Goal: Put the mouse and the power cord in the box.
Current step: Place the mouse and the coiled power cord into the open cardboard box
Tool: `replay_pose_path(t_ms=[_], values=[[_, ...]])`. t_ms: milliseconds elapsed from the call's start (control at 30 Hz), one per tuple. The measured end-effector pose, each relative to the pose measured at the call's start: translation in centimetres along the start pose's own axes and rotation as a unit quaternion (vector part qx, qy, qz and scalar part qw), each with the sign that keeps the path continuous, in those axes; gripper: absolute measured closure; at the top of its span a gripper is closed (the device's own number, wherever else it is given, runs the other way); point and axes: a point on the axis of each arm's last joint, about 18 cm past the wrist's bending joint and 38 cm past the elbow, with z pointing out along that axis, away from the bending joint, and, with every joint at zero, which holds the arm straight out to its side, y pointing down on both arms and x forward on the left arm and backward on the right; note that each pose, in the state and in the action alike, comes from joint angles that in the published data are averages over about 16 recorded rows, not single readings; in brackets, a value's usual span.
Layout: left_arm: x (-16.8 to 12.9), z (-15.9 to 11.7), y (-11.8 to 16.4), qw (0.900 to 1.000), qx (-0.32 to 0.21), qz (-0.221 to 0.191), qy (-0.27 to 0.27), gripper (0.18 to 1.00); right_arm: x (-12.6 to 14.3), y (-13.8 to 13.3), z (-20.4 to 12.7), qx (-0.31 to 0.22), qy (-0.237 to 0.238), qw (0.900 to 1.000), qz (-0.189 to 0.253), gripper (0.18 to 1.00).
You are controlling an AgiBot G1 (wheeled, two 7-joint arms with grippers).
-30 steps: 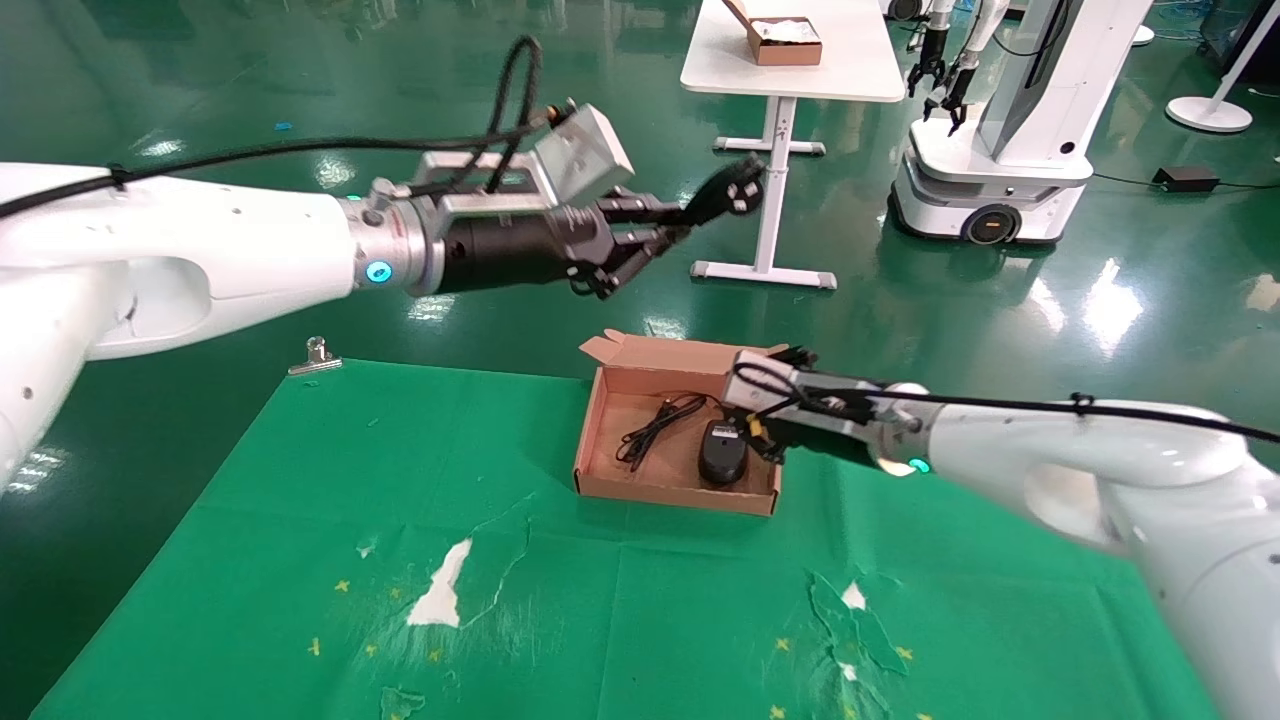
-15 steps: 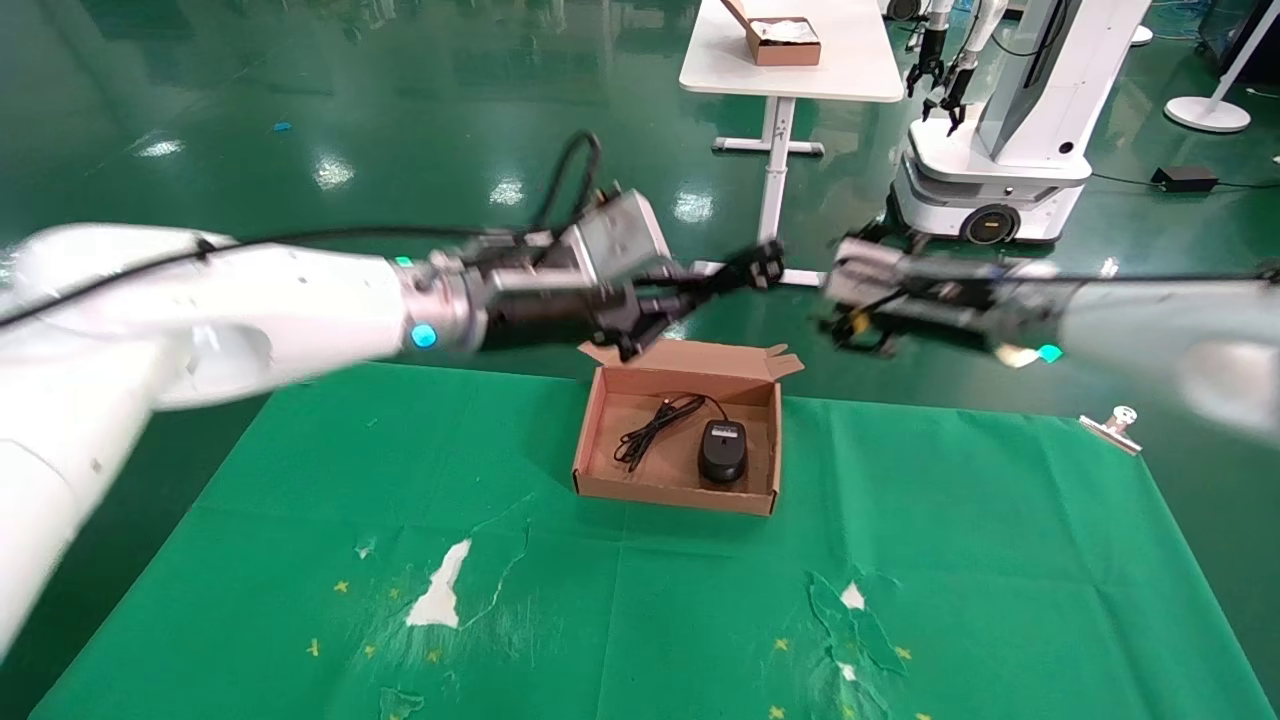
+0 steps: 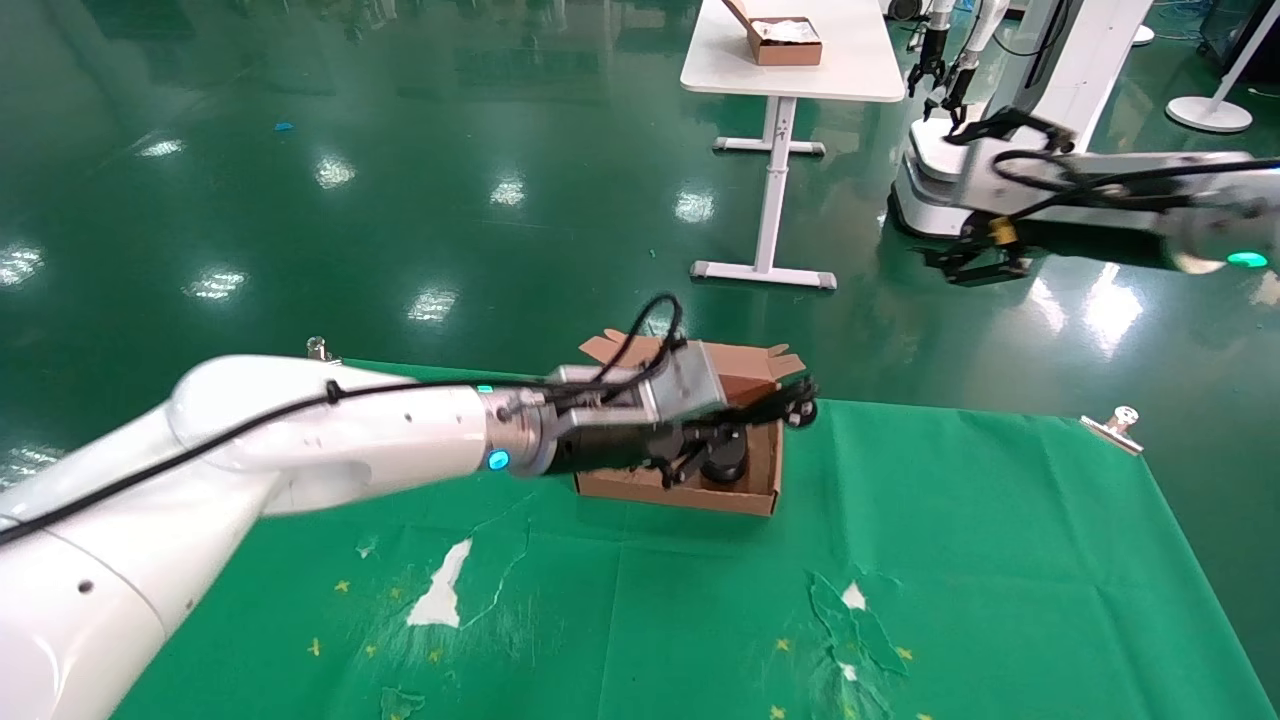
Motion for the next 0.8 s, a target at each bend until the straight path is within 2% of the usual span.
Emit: replay_pose_path(t_ms=[367,800], values=[[1.8,1.5,2.1,0.9987,-0.046,-0.021,-0.010,0.920,0.6,2.2,-5.0,0.005,-0.030,1.000,-0.001,0.186],[1.8,2.4,1.9,0.9970,-0.062,-0.025,-0.040,0.920,0.3,3.0,-6.0,-0.004,-0.044,0.999,0.001,0.178]])
